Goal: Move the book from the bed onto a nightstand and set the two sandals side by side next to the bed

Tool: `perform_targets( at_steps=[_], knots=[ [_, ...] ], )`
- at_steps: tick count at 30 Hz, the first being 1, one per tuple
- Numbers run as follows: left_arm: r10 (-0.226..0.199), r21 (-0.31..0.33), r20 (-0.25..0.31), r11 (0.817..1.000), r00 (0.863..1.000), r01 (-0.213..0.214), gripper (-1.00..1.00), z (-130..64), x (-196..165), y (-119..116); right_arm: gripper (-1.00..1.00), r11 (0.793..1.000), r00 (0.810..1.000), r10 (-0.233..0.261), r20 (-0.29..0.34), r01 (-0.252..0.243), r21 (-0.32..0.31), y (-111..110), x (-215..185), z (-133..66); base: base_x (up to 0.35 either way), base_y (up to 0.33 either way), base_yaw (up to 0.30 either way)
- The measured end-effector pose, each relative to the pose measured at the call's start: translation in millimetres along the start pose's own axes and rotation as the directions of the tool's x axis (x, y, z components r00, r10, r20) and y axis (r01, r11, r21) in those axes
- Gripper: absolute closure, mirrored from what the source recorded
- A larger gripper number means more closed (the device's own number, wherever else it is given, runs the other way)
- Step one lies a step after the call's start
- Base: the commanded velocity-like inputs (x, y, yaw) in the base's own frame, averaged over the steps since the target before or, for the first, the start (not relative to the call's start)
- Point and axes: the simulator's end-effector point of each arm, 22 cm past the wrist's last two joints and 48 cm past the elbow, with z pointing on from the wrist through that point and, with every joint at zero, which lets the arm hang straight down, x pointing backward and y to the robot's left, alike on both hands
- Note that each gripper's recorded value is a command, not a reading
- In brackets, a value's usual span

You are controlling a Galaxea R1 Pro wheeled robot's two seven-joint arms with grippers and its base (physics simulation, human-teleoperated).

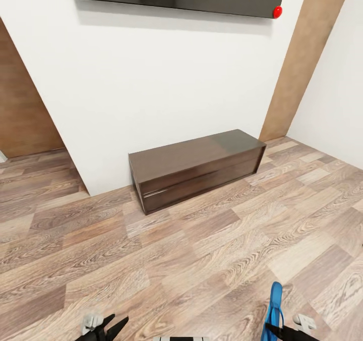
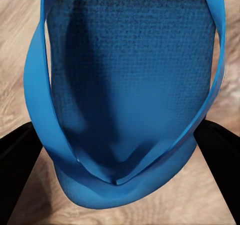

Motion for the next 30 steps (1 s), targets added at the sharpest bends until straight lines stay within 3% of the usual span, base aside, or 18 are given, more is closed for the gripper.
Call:
perform_targets(
  at_steps=[30],
  knots=[
    [0.073,0.031,0.051,0.997,0.996,-0.075,-1.0,-3.6,-26.1,-20.7,1.0,0.999,0.996,-0.036,0.082,0.039,-0.033,22.7,-34.9,-14.1,0.0,0.0,0.0]
  ],
)
